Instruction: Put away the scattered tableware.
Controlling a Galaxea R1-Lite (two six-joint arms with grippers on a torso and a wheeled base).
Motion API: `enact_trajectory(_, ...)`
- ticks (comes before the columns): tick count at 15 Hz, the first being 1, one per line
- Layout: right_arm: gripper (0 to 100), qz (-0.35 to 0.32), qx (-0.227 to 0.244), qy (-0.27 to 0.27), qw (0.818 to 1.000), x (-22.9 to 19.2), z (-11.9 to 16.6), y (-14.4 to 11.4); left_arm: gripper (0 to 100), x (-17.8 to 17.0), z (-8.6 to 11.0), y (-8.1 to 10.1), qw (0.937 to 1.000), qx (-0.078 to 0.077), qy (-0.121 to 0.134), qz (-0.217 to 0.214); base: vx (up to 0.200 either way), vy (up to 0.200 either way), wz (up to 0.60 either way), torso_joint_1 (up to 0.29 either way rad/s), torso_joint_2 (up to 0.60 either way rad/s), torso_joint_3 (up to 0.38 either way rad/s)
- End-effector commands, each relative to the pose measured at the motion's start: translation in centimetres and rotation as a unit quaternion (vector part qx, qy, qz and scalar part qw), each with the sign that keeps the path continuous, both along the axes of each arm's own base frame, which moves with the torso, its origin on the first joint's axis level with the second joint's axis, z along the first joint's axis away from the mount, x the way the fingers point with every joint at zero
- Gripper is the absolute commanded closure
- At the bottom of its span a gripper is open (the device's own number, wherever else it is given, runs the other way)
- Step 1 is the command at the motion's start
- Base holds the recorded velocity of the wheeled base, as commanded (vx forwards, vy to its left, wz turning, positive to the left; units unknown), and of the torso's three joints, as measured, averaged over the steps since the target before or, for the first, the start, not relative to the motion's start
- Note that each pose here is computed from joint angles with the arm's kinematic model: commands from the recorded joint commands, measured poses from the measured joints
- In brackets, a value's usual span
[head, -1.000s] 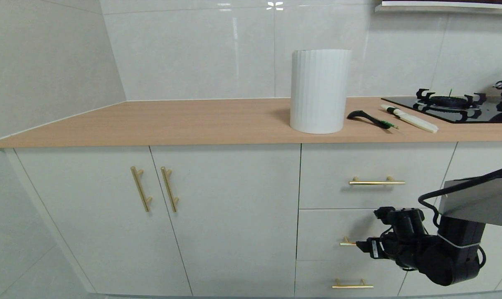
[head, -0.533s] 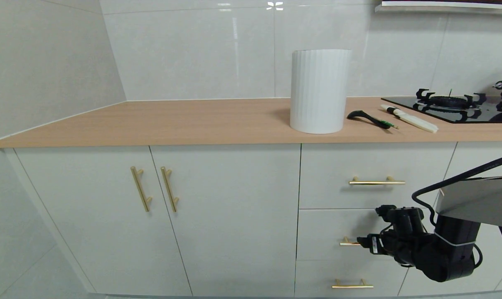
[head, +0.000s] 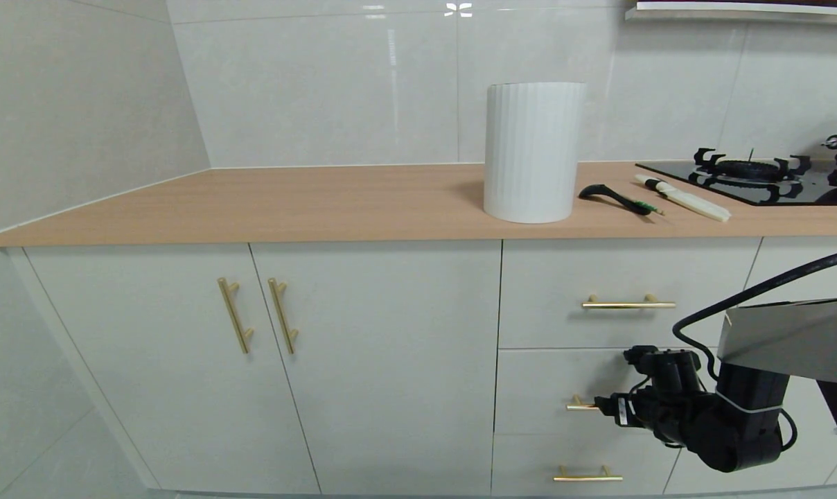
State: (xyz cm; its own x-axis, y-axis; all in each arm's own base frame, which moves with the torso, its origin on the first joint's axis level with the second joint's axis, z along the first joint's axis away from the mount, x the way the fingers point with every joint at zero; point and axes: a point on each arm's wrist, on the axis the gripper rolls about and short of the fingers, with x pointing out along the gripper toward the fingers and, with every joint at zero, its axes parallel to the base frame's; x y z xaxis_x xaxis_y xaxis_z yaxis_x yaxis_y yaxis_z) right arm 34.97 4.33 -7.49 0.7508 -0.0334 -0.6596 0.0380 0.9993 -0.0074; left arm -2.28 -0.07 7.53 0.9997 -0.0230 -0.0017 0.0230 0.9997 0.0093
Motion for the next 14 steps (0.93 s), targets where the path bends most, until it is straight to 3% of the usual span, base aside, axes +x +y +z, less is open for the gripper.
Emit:
enact_trajectory(1, 0, 0.001, -0.001, 0.003, 1.0, -0.1, 0.0, 0.0, 0, 0.0, 0.0, 0.0, 1.0, 0.0, 0.0, 0.0, 0.0, 0.0, 0.0, 0.0, 0.0, 0.0)
enact_trajectory(10, 0, 0.006, -0.006, 0.019, 1.0, -1.2, -0.1, 0.1, 0, 0.0, 0.0, 0.0, 1.0, 0.0, 0.0, 0.0, 0.0, 0.0, 0.0, 0.0, 0.0, 0.0)
enact_trajectory(12, 0, 0.013, -0.012, 0.03, 0.999, -2.7, 0.9, -0.1, 0, 0.0, 0.0, 0.0, 1.0, 0.0, 0.0, 0.0, 0.0, 0.0, 0.0, 0.0, 0.0, 0.0)
enact_trajectory(14, 0, 0.027, -0.011, 0.024, 0.999, -5.1, 3.7, 0.3, 0, 0.0, 0.0, 0.0, 1.0, 0.0, 0.0, 0.0, 0.0, 0.0, 0.0, 0.0, 0.0, 0.0)
